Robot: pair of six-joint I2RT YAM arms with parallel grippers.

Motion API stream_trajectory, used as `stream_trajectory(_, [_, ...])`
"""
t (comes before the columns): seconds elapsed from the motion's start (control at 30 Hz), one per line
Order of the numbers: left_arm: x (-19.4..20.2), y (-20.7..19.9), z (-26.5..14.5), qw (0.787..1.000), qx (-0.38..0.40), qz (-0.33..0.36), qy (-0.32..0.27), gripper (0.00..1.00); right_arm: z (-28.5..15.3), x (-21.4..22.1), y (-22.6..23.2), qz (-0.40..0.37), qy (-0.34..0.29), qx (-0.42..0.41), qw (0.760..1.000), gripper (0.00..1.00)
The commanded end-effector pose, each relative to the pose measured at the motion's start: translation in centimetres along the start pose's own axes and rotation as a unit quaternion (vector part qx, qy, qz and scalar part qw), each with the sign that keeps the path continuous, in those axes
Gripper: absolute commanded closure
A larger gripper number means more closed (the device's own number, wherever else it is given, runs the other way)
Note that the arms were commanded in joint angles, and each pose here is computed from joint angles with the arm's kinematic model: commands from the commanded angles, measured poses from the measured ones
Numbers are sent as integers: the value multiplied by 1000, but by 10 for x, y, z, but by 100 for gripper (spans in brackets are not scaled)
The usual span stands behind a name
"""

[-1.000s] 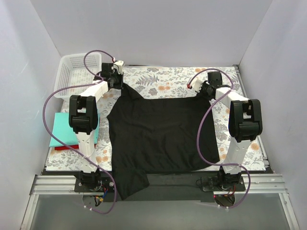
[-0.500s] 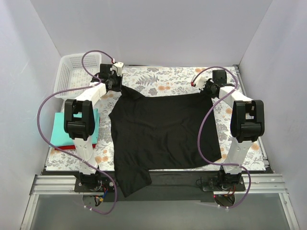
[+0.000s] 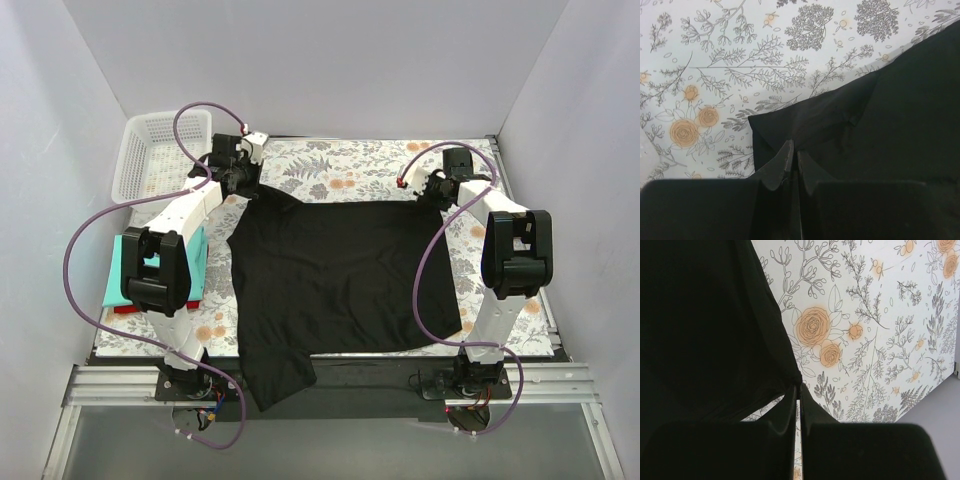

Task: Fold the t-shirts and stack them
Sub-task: Flatten the tshirt out

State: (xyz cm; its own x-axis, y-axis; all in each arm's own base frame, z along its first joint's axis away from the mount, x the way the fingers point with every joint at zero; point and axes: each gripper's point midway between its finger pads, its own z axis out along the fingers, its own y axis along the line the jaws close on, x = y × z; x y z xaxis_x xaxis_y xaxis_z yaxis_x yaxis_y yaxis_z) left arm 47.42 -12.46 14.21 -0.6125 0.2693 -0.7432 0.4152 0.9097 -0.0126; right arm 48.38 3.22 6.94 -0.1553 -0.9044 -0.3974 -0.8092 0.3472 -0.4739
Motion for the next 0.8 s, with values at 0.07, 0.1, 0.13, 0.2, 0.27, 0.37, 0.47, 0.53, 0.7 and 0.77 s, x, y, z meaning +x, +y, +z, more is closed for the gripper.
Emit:
stream_trajectory(0.07, [1,5,-12,1000,-20,-10,6,100,-23,-17,-20,-22,-18,21,999,99])
stream_trajectory(0.1, [3,6,-13,1000,-22,-11,9,100,-24,-17,-21,-24,-18,22,999,99])
stream_trajectory(0.13, [4,7,-13,1000,-25,-11,9,100,-24,-16,-20,-25,-16,21,999,99])
stream_trajectory(0.2, [8,11,-13,999,-35,-11,13,100,-21,-12,-21,-27,-8,21,999,99])
stream_trajectory(0.27, [11,13,-5,999,-41,-11,18,100,-19,-13,-30,-20,-4,30,999,99])
stream_trajectory(0.37, [10,26,16,998,-64,-10,24,100,-8,-7,-42,4,17,42,999,99])
stream_trajectory(0.47, [-11,39,34,997,-82,-8,5,100,7,5,-49,23,46,51,997,99])
stream_trajectory(0.53, [-11,43,58,997,-82,-9,8,100,18,12,-58,41,64,62,995,99])
stream_trajectory(0.7, [-54,65,96,994,-108,-6,-35,100,39,22,-63,54,84,66,993,99])
stream_trajectory(0.77, [-55,69,119,994,-101,6,-40,100,48,28,-63,56,94,68,992,99])
